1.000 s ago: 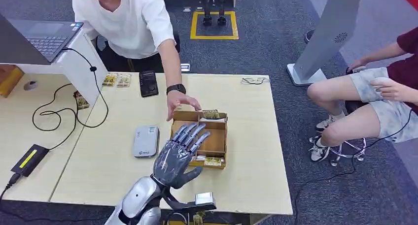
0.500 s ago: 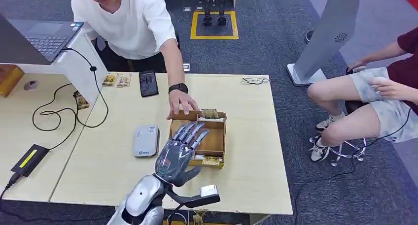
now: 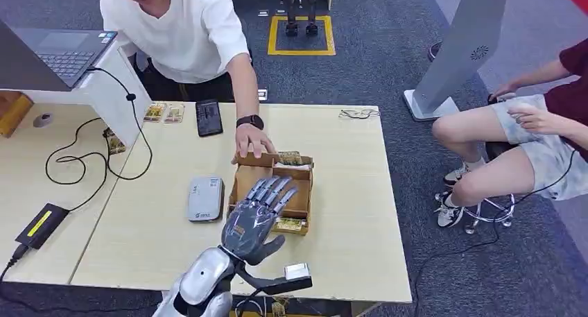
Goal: Pass the card to the sensor for recognition and then transmit it.
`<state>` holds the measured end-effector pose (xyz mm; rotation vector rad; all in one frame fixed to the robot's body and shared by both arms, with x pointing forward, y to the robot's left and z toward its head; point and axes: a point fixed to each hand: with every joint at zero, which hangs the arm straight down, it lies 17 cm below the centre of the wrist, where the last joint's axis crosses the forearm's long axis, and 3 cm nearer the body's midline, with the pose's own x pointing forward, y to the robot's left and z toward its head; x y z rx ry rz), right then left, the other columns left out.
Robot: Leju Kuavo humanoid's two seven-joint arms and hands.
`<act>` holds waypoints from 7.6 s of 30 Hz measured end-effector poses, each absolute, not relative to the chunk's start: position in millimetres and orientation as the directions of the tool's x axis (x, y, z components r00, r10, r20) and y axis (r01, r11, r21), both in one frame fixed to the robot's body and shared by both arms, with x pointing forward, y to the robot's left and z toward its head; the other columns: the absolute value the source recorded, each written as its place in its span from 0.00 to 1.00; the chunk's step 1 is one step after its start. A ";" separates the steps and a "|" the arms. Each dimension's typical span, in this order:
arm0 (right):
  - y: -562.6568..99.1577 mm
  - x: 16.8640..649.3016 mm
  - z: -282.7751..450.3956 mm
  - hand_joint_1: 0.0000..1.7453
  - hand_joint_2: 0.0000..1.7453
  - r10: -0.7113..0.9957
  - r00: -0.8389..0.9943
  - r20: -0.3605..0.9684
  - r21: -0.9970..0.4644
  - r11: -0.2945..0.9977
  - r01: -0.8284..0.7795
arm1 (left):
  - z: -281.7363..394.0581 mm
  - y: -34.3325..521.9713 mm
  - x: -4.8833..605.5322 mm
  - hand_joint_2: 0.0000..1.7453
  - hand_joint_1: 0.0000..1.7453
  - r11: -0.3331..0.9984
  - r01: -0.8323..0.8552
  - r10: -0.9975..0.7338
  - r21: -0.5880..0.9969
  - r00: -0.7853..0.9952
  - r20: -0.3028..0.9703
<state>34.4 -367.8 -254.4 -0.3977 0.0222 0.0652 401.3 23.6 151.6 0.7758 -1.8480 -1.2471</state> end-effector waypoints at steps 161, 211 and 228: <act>-361.8 42.0 -246.1 0.00 1.00 0.055 0.998 -0.015 -0.401 0.914 -0.056 | 142.3 46.4 437.0 1.00 0.00 0.299 -0.133 -0.905 0.945 -0.354 0.237; -362.5 43.9 -245.9 0.00 1.00 0.074 0.997 -0.011 -0.405 0.911 -0.072 | 109.7 44.3 435.2 1.00 0.00 0.263 -0.091 -0.916 0.960 -0.337 0.219; -362.8 44.6 -245.8 0.00 1.00 0.076 0.997 -0.007 -0.406 0.911 -0.072 | 105.6 36.9 434.0 1.00 0.00 0.265 -0.082 -0.909 0.961 -0.353 0.221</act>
